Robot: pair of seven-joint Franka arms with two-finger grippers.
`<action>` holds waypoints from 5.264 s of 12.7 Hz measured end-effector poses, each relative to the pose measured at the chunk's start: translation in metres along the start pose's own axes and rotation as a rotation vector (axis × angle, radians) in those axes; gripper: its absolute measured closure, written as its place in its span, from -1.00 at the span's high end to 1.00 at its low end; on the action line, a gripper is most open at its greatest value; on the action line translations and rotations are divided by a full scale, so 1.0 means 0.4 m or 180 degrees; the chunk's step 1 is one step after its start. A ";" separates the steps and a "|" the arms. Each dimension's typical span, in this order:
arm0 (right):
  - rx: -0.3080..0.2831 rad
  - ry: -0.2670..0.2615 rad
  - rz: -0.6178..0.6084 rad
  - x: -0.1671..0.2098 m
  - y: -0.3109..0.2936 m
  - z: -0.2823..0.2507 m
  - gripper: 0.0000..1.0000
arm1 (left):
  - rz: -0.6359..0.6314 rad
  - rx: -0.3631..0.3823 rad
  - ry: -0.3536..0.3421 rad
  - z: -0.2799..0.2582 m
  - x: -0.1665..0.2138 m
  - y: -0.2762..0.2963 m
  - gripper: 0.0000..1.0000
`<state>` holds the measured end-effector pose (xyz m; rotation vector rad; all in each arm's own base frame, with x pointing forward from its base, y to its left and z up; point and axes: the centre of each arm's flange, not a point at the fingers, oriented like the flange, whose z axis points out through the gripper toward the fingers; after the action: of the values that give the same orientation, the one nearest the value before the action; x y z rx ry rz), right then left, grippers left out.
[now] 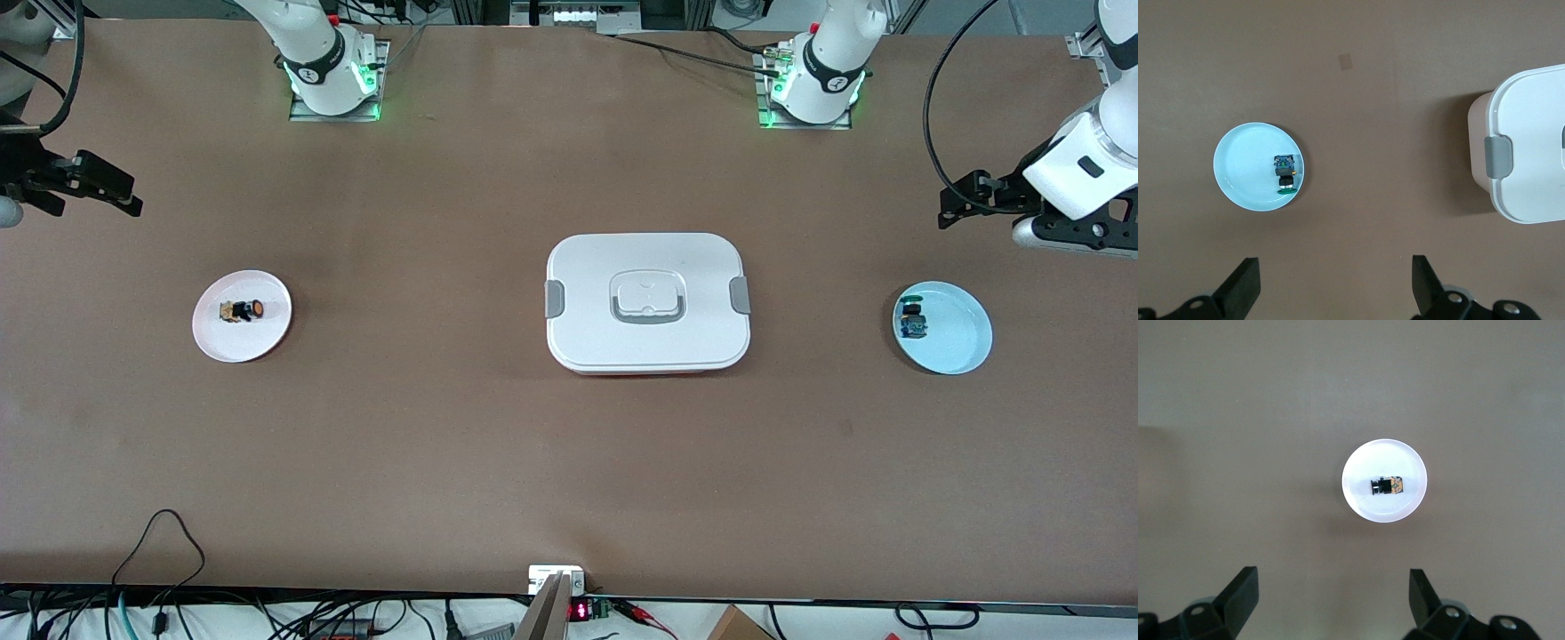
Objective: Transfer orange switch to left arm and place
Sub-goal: 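Move the right gripper toward the orange switch on the white dish, then lower the right gripper around the orange switch, then close the right gripper on the orange switch and lift it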
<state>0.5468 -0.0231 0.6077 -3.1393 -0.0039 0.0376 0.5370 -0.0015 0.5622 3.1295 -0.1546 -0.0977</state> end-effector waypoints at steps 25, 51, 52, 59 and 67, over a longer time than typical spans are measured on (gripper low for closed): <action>-0.0106 -0.0291 0.0004 0.126 0.016 0.216 1.00 | 0.0000 0.0000 0.0000 0.000 0.000 0.000 1.00; 0.0073 -0.0468 -0.0337 0.031 0.204 1.001 1.00 | 0.0001 0.0000 0.0000 0.000 0.000 0.000 1.00; 0.0092 -0.0445 -0.0315 0.033 0.202 1.001 1.00 | 0.0001 0.0000 0.0000 0.000 0.000 0.000 1.00; 0.0058 -0.0321 -0.0341 0.046 0.191 1.043 1.00 | 0.0001 0.0000 0.0000 0.000 0.000 0.000 1.00; 0.0055 -0.0362 -0.0363 0.031 0.191 1.080 0.55 | 0.0001 0.0000 0.0000 0.000 0.000 0.000 1.00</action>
<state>0.5492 -0.0986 0.1753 -3.1083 -0.1814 0.2143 0.5370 -0.0017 0.5622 3.1295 -0.1550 -0.0978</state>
